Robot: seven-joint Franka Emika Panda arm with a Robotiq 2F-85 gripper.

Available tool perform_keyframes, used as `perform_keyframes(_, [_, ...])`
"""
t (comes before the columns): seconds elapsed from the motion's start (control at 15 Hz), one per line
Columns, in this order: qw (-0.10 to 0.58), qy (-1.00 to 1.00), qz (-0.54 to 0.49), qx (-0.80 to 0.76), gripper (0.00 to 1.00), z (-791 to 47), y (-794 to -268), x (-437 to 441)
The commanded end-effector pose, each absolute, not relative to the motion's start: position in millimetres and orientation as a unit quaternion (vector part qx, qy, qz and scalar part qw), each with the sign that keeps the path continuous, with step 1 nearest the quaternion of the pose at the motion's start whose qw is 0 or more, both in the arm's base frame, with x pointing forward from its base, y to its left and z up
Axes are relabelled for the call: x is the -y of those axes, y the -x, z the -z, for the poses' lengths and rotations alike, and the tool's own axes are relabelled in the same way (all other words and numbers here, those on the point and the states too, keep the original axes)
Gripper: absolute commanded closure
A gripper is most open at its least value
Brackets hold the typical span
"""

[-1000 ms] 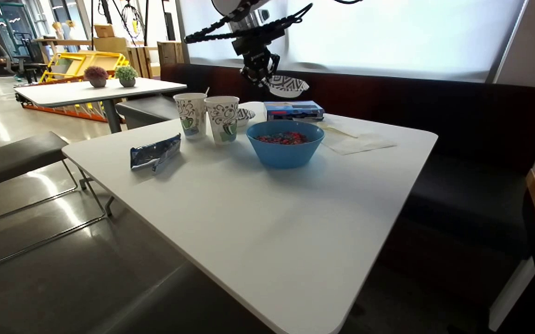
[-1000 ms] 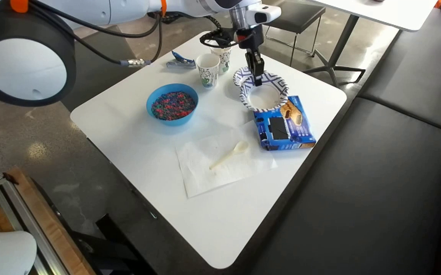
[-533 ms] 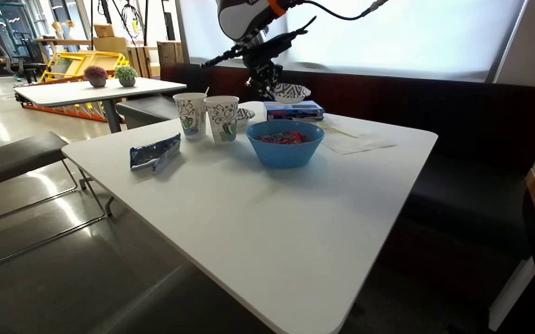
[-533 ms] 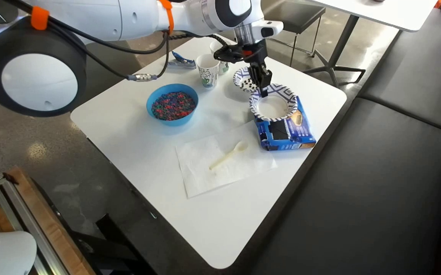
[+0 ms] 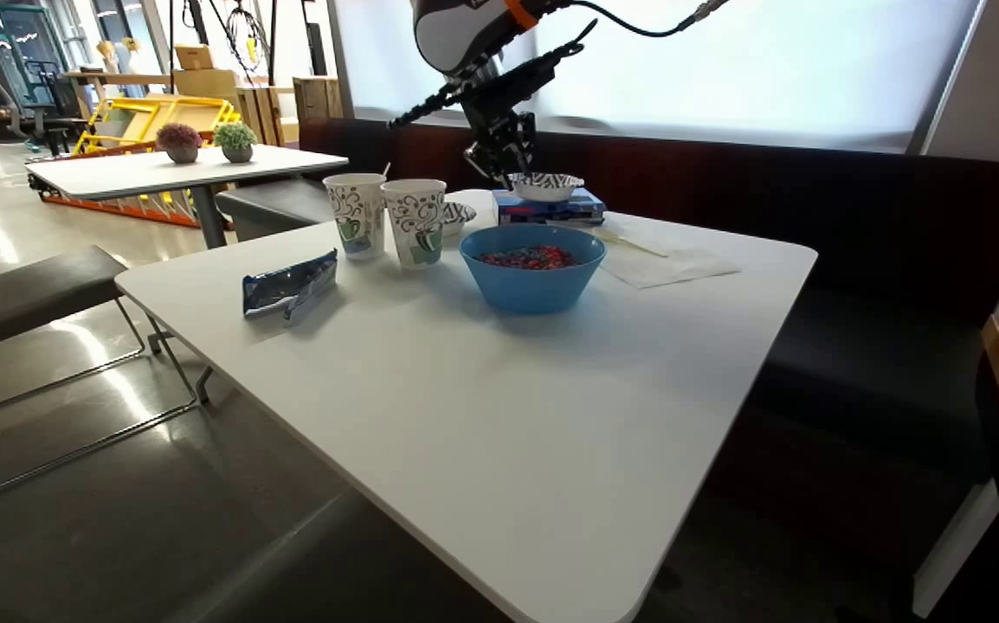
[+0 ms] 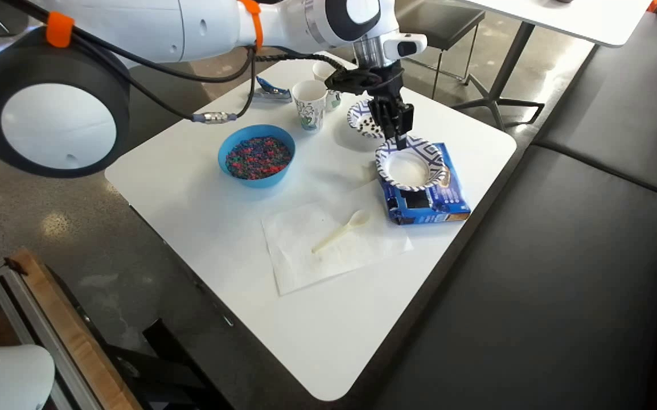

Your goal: Put the left bowl on the blue box

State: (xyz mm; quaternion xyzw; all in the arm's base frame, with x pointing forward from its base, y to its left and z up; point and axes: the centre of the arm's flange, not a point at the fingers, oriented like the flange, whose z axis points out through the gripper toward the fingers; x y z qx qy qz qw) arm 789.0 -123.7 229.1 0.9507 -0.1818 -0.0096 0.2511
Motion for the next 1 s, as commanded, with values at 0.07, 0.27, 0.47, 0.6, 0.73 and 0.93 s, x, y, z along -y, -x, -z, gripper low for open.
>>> perform_keyframes(0.07, [0.217, -0.953, 0.099, 0.189, 0.16, -304.0, -772.4, 106.9])
perform_keyframes(0.27, [0.205, -0.946, 0.18, 0.173, 0.0, -352.5, -740.1, 98.1])
perform_keyframes(0.47, [0.188, -0.96, 0.189, 0.084, 0.0, -394.8, -711.2, 104.5])
perform_keyframes(0.6, [0.171, -0.969, 0.178, 0.032, 0.0, -415.3, -703.6, 112.8])
perform_keyframes(0.73, [0.184, -0.967, 0.166, 0.051, 0.0, -418.4, -731.2, 109.2])
perform_keyframes(0.93, [0.174, -0.971, 0.164, 0.023, 0.0, -432.4, -727.8, 117.8])
